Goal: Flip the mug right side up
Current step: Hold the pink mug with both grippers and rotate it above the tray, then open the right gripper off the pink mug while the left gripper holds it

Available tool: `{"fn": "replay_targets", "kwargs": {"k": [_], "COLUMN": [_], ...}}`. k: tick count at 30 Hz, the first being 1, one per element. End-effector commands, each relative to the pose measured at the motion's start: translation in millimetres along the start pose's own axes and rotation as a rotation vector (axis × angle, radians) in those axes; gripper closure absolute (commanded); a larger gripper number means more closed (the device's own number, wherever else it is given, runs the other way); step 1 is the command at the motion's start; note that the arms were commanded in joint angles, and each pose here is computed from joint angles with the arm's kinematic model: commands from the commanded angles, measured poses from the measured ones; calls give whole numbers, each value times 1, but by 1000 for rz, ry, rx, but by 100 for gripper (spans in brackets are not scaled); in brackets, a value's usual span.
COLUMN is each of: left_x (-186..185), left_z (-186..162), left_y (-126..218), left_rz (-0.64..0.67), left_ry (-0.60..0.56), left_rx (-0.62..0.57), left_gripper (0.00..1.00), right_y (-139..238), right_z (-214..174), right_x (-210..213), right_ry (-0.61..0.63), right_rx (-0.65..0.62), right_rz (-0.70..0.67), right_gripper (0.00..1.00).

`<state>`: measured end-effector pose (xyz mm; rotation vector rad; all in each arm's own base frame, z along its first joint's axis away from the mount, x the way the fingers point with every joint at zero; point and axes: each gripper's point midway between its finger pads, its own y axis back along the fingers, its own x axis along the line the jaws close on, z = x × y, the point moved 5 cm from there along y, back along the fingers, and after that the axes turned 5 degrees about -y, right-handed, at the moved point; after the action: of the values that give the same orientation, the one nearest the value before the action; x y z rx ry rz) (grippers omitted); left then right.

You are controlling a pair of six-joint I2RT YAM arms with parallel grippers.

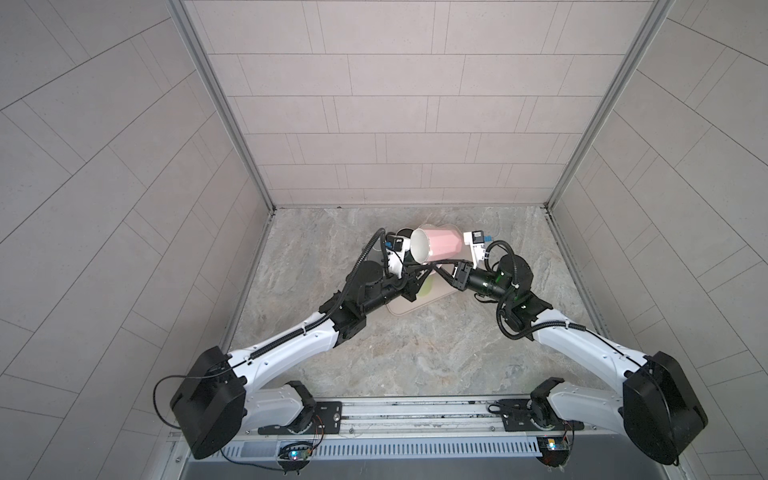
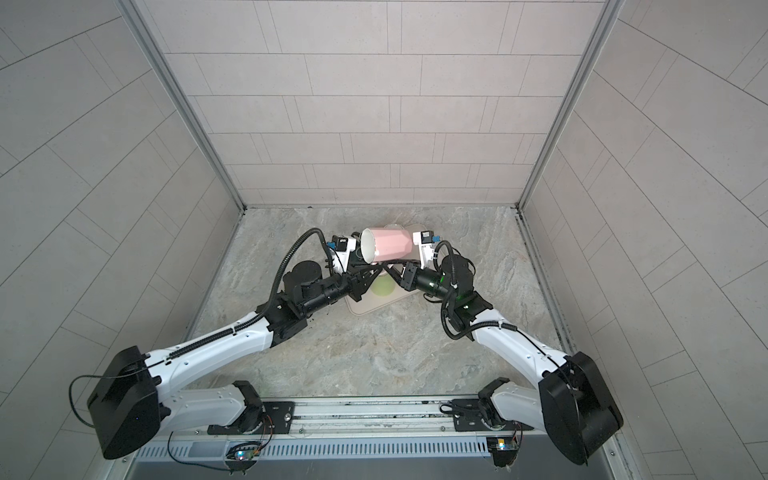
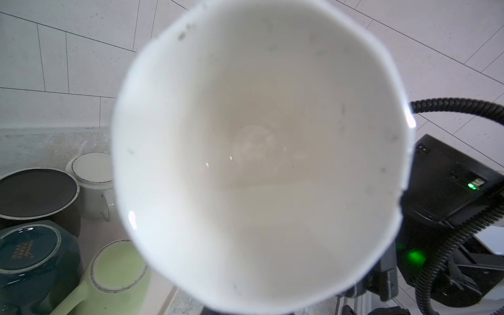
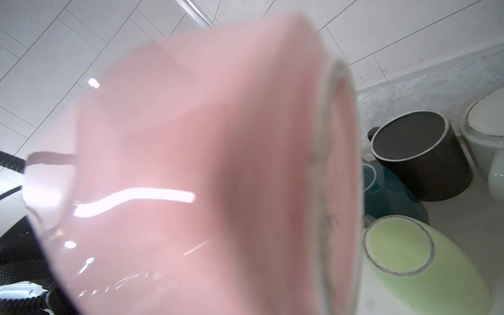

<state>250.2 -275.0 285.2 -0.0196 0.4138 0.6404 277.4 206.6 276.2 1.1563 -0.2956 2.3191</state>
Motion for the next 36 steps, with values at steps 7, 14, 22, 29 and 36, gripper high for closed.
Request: {"fn": "replay_targets", "kwargs": {"k": [7,14,22,29,36], "left_x": [-4,3,12,23,45], "left_z": [27,24,21,20,23], "left_y": [4,5,5,6,11], "left_rz": [53,107,169,208,288], "left_ry": [-56,-100,-133,-143,-131], "left_rx": [-52,-25,-1,16,42], "left_gripper": [100,100,100,100,100], "right_y": [0,1,5,22,49], "right_z": [2,0,-1,-4,-1], "right_x": [5,1,-3,-18,-29], "right_ry": [44,57,79,131,157], "right_rx": [-31,-27,-27,-15,-49], "right_rz": [42,15,-30,-223,-418], "right_gripper": [71,69,61,48,42]}}
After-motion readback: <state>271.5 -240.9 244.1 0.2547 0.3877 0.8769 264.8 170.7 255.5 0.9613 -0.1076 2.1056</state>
